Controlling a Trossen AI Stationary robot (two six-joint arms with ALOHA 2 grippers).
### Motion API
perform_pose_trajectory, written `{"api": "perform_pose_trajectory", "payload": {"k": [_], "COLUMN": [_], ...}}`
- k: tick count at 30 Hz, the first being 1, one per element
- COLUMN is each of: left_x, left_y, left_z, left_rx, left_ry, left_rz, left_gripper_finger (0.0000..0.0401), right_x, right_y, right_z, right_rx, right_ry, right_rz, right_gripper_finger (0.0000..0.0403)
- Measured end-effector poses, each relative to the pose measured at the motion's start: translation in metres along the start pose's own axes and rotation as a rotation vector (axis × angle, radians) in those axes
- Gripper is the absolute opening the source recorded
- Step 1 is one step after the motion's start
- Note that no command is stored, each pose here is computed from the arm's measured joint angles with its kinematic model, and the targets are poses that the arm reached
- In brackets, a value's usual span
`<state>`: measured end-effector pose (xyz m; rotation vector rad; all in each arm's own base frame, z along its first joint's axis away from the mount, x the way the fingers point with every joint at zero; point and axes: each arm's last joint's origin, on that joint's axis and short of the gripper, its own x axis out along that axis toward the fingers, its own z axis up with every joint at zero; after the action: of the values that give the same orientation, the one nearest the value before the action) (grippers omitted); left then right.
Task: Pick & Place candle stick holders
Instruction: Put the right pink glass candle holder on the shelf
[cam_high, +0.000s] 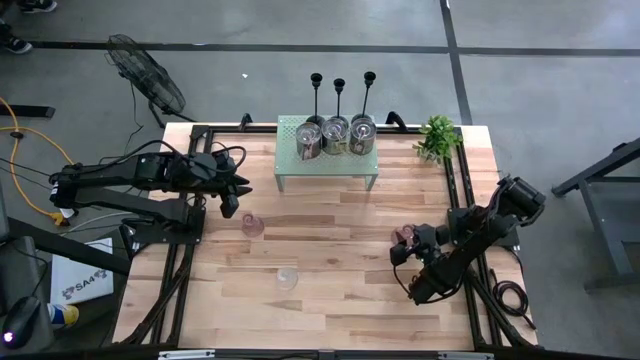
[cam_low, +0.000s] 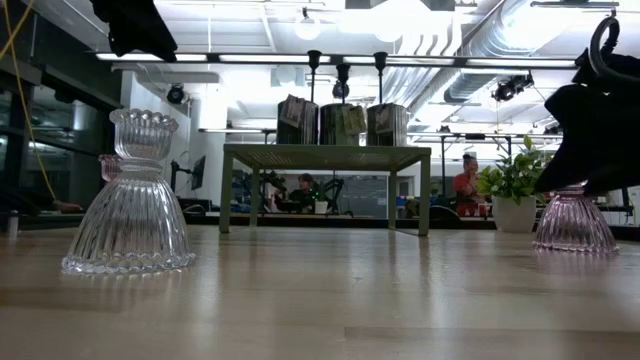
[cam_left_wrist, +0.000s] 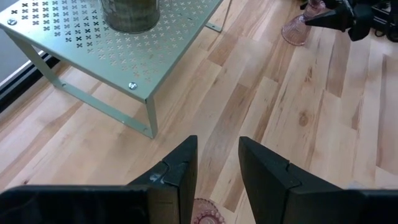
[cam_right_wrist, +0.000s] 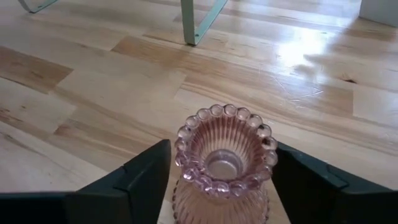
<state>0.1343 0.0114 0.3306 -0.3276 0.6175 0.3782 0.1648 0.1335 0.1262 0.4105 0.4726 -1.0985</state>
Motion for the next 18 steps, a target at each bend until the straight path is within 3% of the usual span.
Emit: {"api": "perform_pose_trajectory", "payload": {"k": [18], "left_x": [0.0], "left_y": [0.0], "left_z": [0.0], "left_rx": [-0.01], "left_ry": [0.0], "left_rz": [-0.001], "left_gripper_finger": [0.0113], "right_x": [-0.0002], "right_y": [0.0003], "right_z": [-0.0004], "right_rx": [-0.013], "right_ry": [0.005], "right_rz": [0.002], "right_gripper_finger": [0.0181]}}
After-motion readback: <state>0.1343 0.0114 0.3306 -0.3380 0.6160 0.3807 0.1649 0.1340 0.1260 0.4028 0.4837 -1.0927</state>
